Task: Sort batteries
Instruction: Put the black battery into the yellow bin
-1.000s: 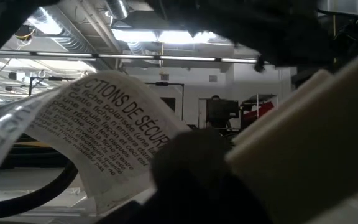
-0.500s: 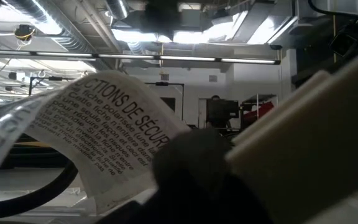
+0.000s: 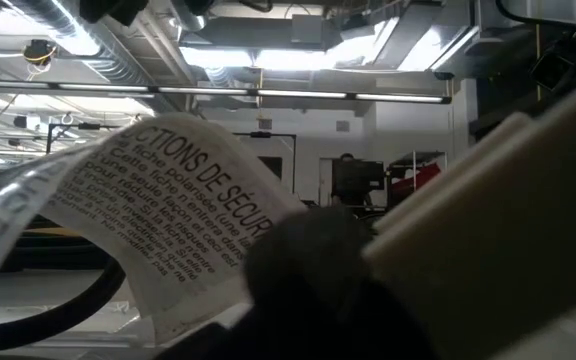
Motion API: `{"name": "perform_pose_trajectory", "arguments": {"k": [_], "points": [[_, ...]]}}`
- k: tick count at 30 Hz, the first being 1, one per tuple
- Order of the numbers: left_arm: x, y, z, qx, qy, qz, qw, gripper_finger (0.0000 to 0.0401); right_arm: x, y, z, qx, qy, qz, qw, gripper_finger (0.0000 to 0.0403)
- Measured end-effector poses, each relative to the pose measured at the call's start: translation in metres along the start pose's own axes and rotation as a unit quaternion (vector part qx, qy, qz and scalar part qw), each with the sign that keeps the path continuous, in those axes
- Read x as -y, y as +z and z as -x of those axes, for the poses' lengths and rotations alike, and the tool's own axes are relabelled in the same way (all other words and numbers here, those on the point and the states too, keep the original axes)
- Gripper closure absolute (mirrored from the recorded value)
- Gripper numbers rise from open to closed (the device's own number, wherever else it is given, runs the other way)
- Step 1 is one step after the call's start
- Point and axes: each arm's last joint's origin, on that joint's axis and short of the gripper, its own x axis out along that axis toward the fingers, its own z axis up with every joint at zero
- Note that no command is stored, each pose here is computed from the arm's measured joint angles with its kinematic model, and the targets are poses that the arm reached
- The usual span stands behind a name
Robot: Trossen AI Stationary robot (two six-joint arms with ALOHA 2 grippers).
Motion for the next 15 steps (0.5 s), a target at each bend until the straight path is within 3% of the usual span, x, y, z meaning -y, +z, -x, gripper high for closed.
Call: {"name": "perform_pose_trajectory", "arguments": {"k": [5,15], "points": [[-0.002,0.0,-0.015,-0.023,0.02,-0.009,0.999,0.027,0.0,0.0,0.0,0.0,0.0,0.0,1.0,0.0233],[-0.025,-0.005,-0.082,-0.145,0.084,0.028,0.986,0.027,0.0,0.0,0.0,0.0,0.0,0.0,1.0,0.0233]]}}
